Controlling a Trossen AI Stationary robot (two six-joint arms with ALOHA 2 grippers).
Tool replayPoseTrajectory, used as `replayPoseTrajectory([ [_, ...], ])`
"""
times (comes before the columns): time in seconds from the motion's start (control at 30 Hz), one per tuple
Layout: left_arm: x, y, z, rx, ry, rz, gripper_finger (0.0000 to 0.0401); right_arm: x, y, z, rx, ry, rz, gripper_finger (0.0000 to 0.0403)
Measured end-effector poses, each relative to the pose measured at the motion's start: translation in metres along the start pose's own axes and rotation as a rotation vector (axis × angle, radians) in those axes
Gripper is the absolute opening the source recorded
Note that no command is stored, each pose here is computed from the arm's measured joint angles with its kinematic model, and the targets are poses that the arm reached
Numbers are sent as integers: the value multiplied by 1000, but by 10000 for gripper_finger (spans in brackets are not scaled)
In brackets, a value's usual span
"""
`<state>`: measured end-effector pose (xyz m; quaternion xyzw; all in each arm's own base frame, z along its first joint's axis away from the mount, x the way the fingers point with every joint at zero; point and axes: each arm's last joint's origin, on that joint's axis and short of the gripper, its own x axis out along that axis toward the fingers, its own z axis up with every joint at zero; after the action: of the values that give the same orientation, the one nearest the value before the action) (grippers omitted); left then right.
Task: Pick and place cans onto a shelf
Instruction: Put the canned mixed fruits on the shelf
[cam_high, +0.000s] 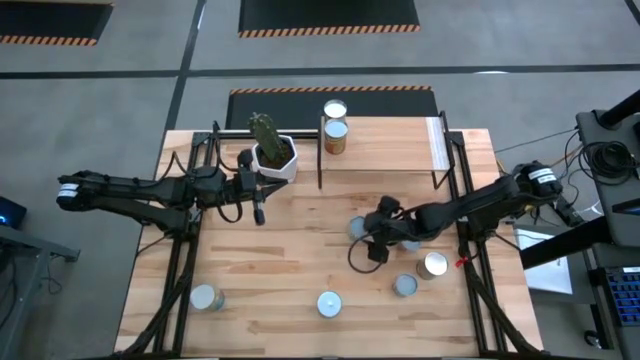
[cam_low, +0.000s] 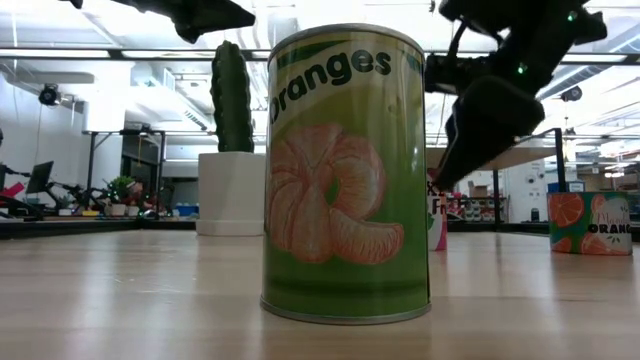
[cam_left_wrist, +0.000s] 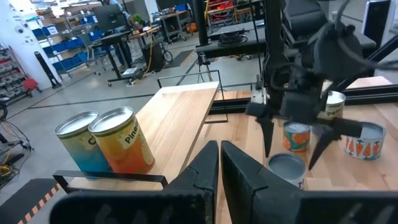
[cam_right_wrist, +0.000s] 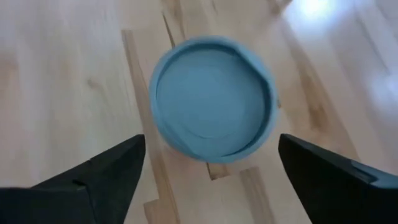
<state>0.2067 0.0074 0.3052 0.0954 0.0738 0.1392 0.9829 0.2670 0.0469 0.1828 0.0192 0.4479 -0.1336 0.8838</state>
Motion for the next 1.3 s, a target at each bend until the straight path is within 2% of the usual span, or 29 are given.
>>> replayPoseTrajectory([
  [0.33, 0, 0, 0, 3, -4, 1, 1, 17, 4, 5, -41, -48, 11, 360],
  [0.63, 0, 0, 0, 4, -4, 1, 1, 16, -4, 10, -21, -56, 21, 266],
  [0.77, 0, 0, 0, 6, -3, 1, 1, 12, -4, 13, -39, -59, 32, 251],
  [1.0, 0, 0, 0, 7, 2, -1, 1, -24, -11, 38, -43, -126, 57, 273],
  [1.3, 9, -5, -9, -11, 46, -36, 1, -89, -48, 63, -15, -181, 9, 272],
])
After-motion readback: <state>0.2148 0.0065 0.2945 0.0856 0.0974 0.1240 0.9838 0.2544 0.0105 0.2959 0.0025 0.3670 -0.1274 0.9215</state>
